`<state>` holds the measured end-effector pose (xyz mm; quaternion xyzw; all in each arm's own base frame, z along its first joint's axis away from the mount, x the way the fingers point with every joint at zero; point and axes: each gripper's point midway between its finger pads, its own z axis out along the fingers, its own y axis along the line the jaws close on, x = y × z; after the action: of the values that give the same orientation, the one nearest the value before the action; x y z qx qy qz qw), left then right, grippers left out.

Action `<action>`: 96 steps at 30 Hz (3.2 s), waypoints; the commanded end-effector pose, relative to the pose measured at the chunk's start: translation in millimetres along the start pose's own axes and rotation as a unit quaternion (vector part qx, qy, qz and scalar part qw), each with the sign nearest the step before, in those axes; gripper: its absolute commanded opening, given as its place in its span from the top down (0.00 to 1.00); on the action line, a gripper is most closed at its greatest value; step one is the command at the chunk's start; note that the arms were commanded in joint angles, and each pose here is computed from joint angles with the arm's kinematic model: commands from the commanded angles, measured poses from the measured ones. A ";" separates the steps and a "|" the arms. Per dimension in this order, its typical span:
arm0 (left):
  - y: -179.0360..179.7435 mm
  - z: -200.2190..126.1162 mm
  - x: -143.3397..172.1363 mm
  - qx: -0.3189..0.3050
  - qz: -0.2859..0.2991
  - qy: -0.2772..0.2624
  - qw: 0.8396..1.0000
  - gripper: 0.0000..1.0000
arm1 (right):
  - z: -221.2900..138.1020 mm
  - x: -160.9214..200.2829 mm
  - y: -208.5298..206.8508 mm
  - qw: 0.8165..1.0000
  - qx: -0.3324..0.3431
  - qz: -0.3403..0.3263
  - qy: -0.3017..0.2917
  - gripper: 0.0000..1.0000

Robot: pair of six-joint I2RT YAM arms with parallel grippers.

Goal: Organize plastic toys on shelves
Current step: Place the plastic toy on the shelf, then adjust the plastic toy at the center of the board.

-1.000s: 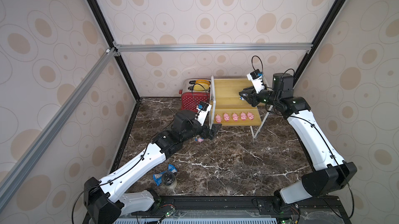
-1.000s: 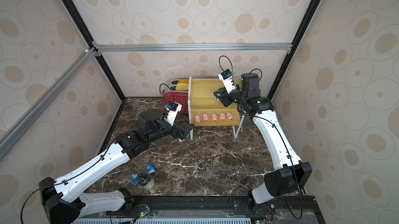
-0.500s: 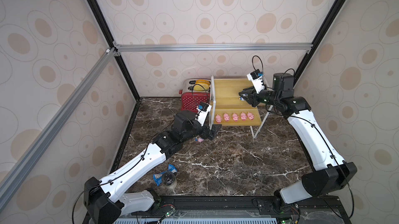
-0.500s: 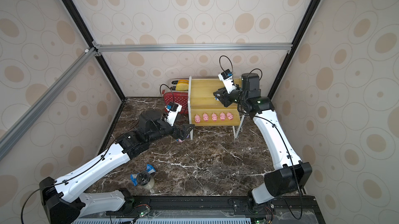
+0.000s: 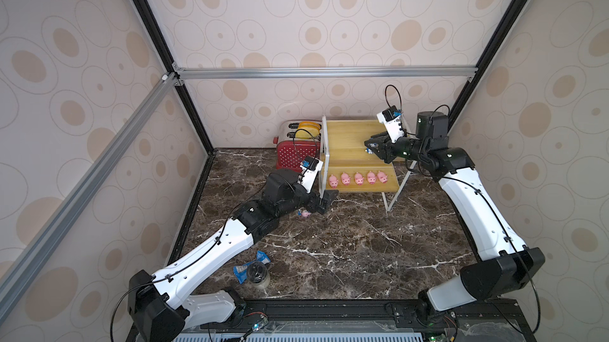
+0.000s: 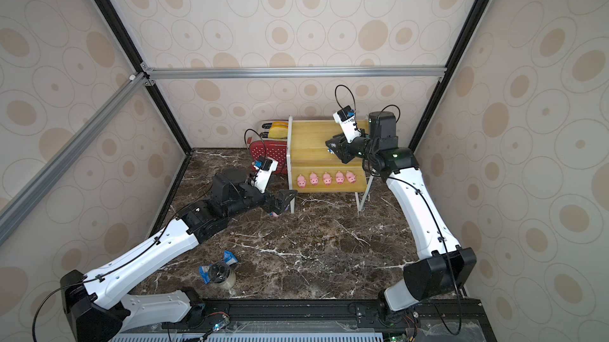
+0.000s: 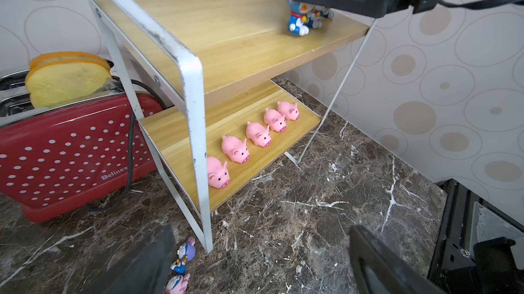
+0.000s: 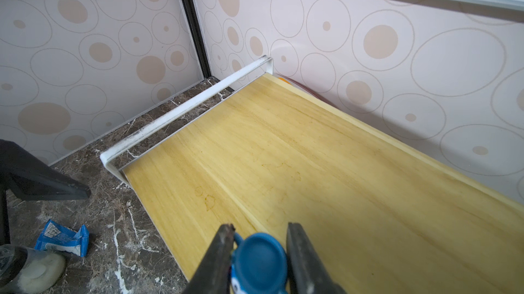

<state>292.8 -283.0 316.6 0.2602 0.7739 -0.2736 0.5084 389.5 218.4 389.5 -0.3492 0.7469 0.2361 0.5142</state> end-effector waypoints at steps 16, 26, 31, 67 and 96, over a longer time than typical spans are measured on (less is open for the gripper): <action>1.3 -0.4 -4.3 0.001 -0.008 -0.009 1.000 0.01 | -2.3 5.3 5.5 1.000 -0.011 0.009 0.007 0.66; 1.9 -0.8 -4.2 -0.001 -0.008 -0.009 1.000 0.01 | -2.5 4.4 4.4 1.000 -0.008 0.011 0.006 0.63; 1.6 -1.0 -4.5 -0.001 -0.008 -0.009 1.000 0.01 | -3.2 3.1 4.9 1.000 -0.008 0.011 0.005 0.59; 88.6 -6.9 62.3 -0.117 -0.078 0.058 0.988 0.13 | -85.2 -73.5 43.5 0.992 -0.006 -0.067 -0.110 0.32; 176.3 112.1 251.0 -0.148 -0.278 0.341 0.886 0.85 | -69.0 171.9 101.8 0.992 -0.064 0.093 0.049 0.15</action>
<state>405.9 -203.1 24.0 0.0160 0.9674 -0.1802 0.1770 236.5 180.6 258.8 -0.3180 0.7854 0.2941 0.4422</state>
